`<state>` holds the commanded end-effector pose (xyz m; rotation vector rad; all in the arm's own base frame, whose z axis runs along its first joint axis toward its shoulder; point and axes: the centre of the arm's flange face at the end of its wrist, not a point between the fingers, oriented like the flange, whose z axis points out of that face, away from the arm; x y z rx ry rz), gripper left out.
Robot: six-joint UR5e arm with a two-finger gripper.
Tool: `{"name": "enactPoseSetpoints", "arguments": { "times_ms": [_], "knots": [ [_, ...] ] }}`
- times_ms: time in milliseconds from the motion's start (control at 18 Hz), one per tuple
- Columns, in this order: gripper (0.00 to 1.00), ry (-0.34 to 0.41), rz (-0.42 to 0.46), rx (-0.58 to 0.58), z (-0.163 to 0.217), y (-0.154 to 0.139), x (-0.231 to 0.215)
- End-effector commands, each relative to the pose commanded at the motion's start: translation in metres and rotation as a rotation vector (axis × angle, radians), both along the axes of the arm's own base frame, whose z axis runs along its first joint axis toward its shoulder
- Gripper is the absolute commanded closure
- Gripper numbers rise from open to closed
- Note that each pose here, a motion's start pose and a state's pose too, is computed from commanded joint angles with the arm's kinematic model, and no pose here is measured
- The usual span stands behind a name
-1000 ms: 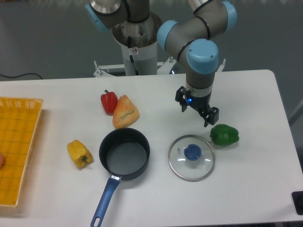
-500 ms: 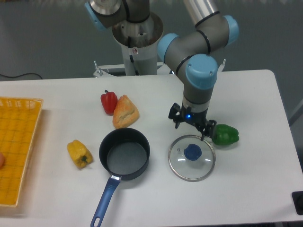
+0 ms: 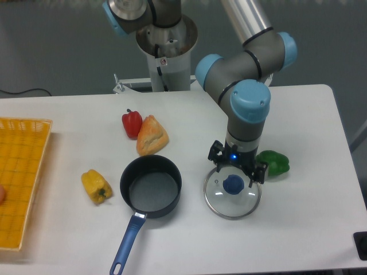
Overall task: Place the lid on the table
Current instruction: 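Lower the gripper and close it around the blue knob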
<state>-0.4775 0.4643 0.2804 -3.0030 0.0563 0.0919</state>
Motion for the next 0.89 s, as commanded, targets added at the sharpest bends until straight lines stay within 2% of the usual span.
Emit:
{"name": "enactPoseSetpoints", "arguments": {
  "times_ms": [389,611,889],
  "knots": [
    [0.0,-0.027,-0.01,-0.059,-0.038,0.005,-0.006],
    [0.0,-0.021,-0.016,-0.139,-0.06,0.003,-0.006],
    [0.0,-0.023,-0.051,-0.156,-0.067,0.004,-0.003]
  ]
}}
